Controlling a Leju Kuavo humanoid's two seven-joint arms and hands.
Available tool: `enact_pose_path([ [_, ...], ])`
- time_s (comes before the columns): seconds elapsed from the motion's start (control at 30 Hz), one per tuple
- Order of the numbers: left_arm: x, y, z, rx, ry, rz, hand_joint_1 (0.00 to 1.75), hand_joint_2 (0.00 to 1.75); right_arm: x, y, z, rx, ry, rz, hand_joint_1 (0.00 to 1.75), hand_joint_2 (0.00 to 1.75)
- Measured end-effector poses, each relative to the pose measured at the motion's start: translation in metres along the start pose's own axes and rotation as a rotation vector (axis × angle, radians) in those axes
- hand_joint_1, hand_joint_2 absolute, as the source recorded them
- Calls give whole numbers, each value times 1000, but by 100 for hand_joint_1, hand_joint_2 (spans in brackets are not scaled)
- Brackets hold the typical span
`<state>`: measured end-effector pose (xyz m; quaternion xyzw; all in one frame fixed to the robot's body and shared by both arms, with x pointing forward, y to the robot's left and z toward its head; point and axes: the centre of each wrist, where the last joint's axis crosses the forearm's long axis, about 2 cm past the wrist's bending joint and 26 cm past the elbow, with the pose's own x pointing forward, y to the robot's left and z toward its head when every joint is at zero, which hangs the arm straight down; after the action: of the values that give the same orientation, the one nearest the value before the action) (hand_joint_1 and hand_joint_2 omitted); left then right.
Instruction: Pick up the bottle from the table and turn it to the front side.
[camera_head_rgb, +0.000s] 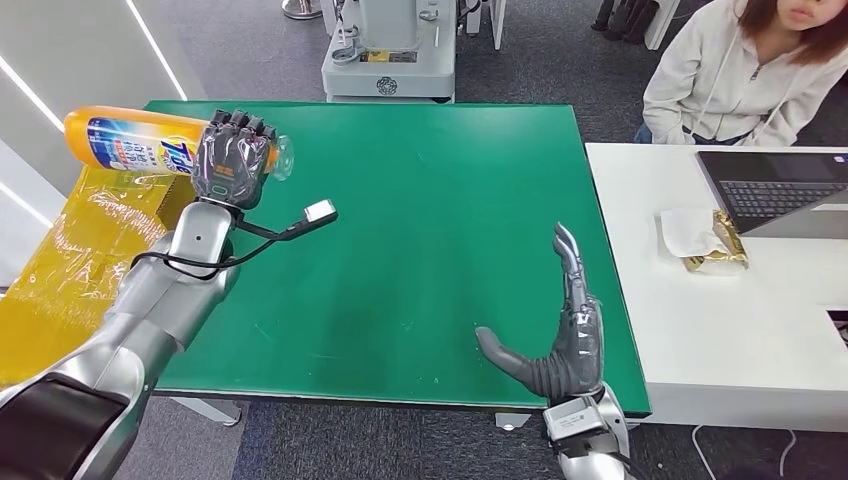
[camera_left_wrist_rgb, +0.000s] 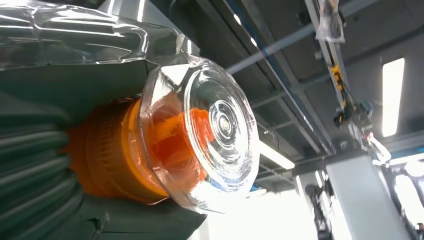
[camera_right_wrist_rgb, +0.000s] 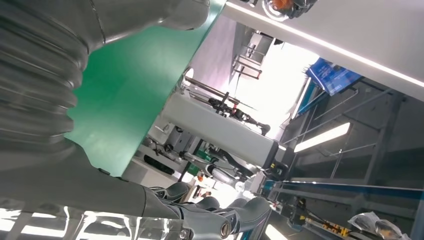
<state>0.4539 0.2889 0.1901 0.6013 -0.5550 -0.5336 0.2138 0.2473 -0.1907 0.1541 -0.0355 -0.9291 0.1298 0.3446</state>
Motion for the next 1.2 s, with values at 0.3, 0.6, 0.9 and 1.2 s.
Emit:
enact_pose_path([
  [0.3, 6, -34, 41, -181, 0, -6, 175, 175, 1, -3, 25, 20, 44, 1, 0, 175],
  [0.6, 1, -66, 92, -339, -13, -30, 175, 175, 2, -8, 52, 12, 90, 4, 0, 175],
  [0.9, -19, -92, 145, -471, -11, -30, 175, 175, 7, -8, 74, 15, 127, -1, 0, 175],
  [1.2, -19, -95, 152, -536, -28, -13, 175, 175, 7, -8, 74, 28, 131, -12, 0, 175],
])
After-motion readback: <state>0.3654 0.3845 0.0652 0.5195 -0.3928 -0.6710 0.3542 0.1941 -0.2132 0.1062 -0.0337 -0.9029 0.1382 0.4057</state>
